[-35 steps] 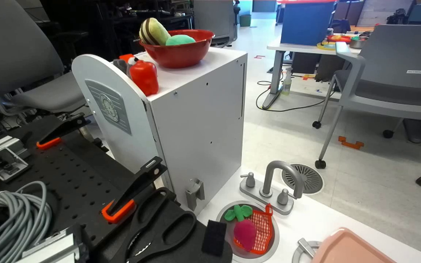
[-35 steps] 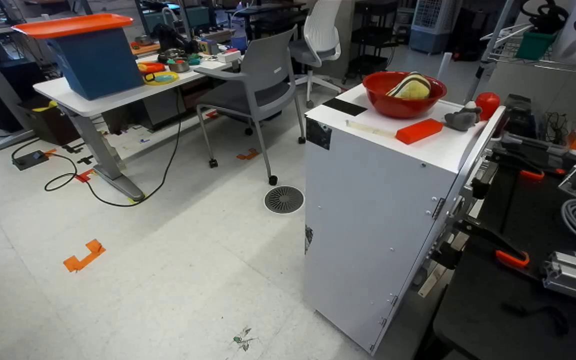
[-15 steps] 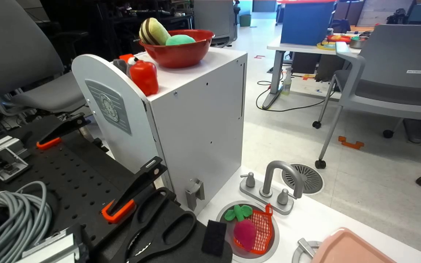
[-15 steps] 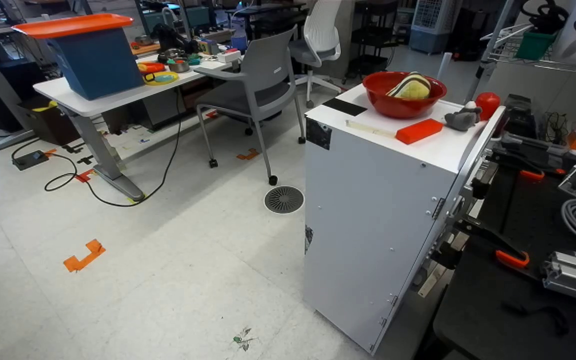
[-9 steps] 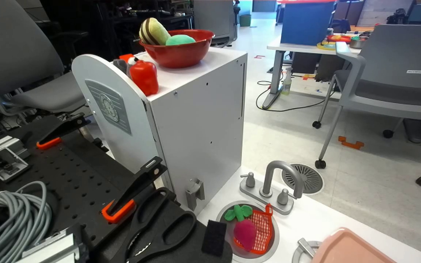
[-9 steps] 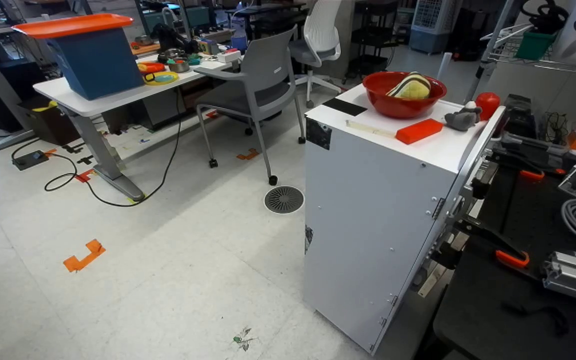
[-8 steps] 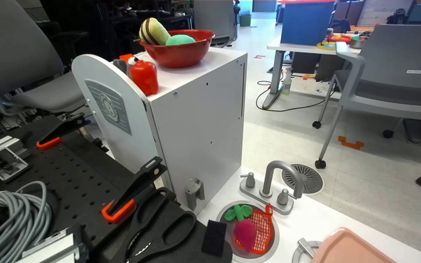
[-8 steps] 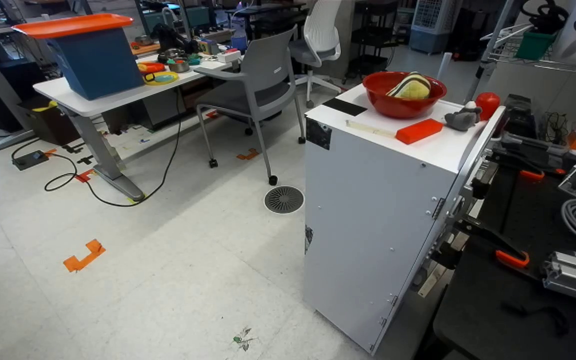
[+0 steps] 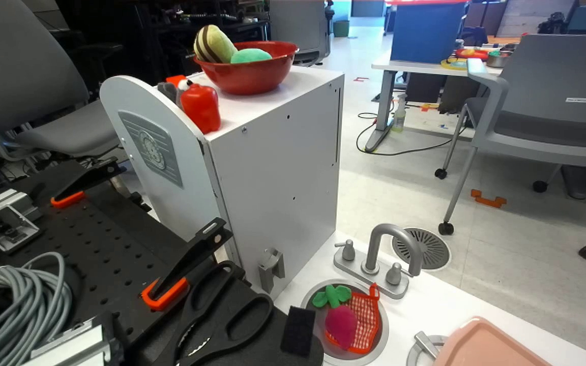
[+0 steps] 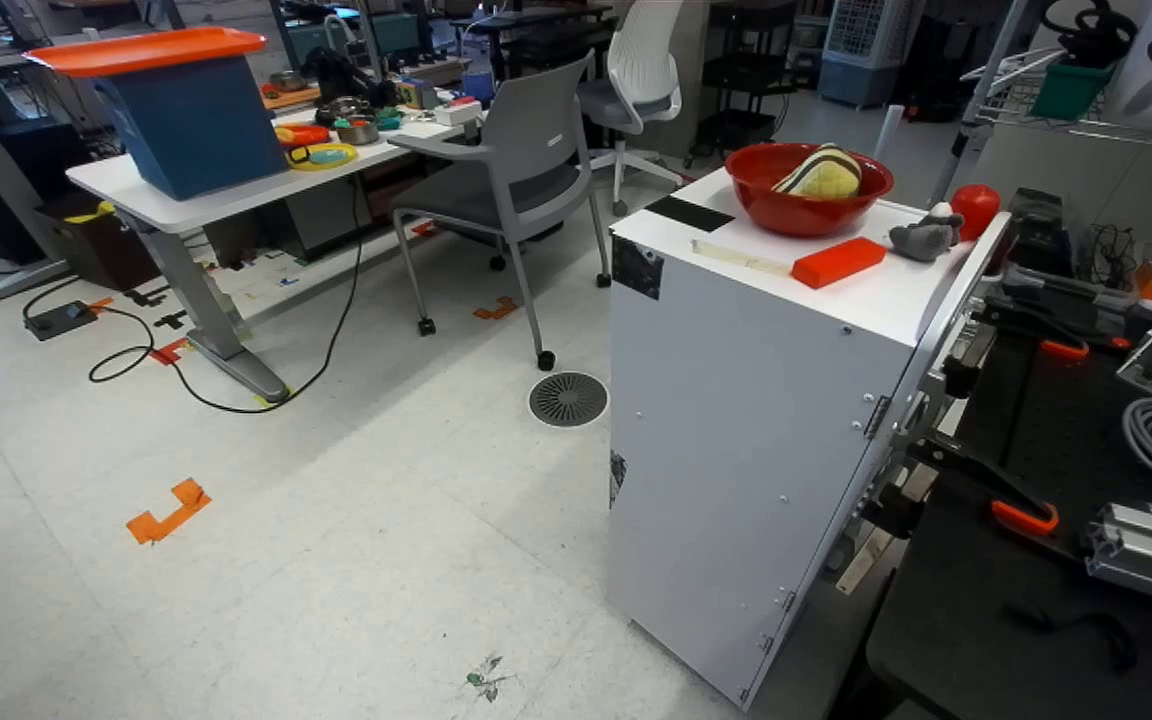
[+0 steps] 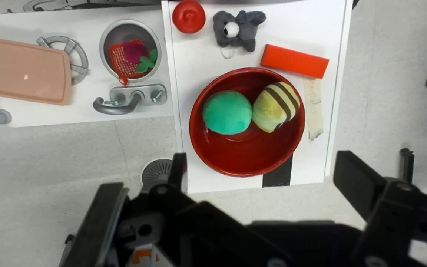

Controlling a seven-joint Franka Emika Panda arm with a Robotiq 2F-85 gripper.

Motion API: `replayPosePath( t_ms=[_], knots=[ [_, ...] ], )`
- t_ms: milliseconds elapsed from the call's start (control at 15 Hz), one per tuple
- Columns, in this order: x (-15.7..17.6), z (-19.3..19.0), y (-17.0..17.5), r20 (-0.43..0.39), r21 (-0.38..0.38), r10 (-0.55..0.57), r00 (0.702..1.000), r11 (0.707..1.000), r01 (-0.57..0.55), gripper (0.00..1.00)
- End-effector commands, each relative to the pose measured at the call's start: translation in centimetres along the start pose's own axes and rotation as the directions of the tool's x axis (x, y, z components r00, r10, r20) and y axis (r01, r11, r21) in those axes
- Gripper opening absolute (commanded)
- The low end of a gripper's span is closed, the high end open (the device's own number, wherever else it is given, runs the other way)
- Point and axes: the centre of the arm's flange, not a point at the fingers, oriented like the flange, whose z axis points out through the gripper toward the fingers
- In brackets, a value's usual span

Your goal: Pick up the plush toy and drop it in the sink

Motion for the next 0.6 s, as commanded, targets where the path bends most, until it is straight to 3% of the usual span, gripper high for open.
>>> replayPosePath(
  t_ms=[0, 333, 533],
  knots=[
    [3.5, 2.3, -1.2, 0.084, -0.012, -0.08, 0.993, 0.997, 0.082, 1.0],
    [5.6, 7.5, -3.0, 0.207, 0.002, -0.154, 0.966, 0.988, 0.157, 1.0],
    [6.1, 9.7, -3.8, 0.264, -0.028, -0.163, 0.951, 0.984, 0.177, 1.0]
  ],
)
